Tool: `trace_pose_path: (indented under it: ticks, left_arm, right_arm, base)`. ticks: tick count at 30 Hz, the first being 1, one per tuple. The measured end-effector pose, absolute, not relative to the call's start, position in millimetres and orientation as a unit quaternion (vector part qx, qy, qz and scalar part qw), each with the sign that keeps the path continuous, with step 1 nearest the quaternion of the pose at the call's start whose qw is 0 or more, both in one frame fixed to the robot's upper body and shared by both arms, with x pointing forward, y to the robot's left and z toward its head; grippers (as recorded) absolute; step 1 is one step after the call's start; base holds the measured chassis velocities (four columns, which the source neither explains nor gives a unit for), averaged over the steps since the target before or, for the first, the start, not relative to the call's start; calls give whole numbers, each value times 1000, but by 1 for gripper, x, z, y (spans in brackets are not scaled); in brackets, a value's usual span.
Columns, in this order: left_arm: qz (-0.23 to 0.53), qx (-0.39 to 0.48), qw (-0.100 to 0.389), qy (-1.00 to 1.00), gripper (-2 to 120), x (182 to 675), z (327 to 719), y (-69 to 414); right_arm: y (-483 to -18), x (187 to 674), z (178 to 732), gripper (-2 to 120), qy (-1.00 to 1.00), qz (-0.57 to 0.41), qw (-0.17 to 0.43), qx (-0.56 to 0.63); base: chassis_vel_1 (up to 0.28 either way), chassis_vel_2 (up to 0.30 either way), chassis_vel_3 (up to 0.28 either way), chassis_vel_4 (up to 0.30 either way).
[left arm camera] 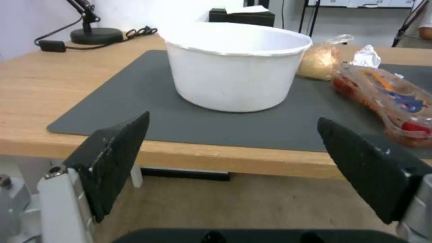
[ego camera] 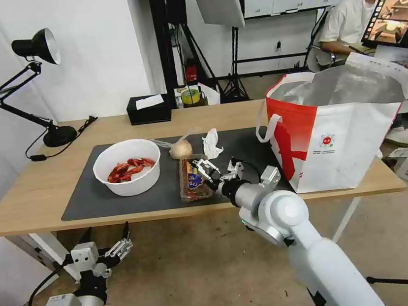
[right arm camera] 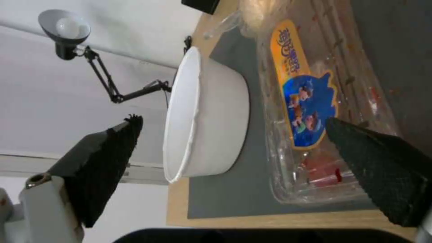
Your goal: Pick up the trash from the table and place it into the takeout bag.
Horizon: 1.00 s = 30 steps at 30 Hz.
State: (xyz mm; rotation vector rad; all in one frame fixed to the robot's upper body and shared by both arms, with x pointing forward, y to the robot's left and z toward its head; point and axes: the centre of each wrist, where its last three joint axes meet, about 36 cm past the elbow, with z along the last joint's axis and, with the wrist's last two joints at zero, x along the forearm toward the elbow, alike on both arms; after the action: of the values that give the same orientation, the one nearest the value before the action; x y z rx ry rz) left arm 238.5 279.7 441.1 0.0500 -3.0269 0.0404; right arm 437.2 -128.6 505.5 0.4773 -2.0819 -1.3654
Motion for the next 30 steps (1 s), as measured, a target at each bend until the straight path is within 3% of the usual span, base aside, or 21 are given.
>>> trace_pose_path:
  ticks: [5,9,15,17,21,30]
  left_arm:
    - [14,17,57,-998,100,238,441,279]
    - [15,17,57,-998,100,237,441,278]
    - [17,18,50,-998,100,237,446,278]
    - [19,19,49,-998,100,237,446,277]
    - [21,18,48,-998,100,236,446,275]
    - [21,15,48,-998,100,235,447,275]
  right_arm:
    - [-134,439,508,100,-786,-514,287,188]
    - [-146,452,516,100,-842,-433,229,227]
    - [-165,489,536,99,-913,-237,139,302]
    - [-167,512,542,89,-928,-144,108,326]
    - [-161,535,541,76,-936,-60,94,333]
    - [-148,563,525,49,-931,30,103,348]
  base:
    - [0,0,0,0]
    - [0,0,0,0]
    - [0,0,0,0]
    - [0,0,0,0]
    - [0,0,0,0]
    - [0,0,0,0]
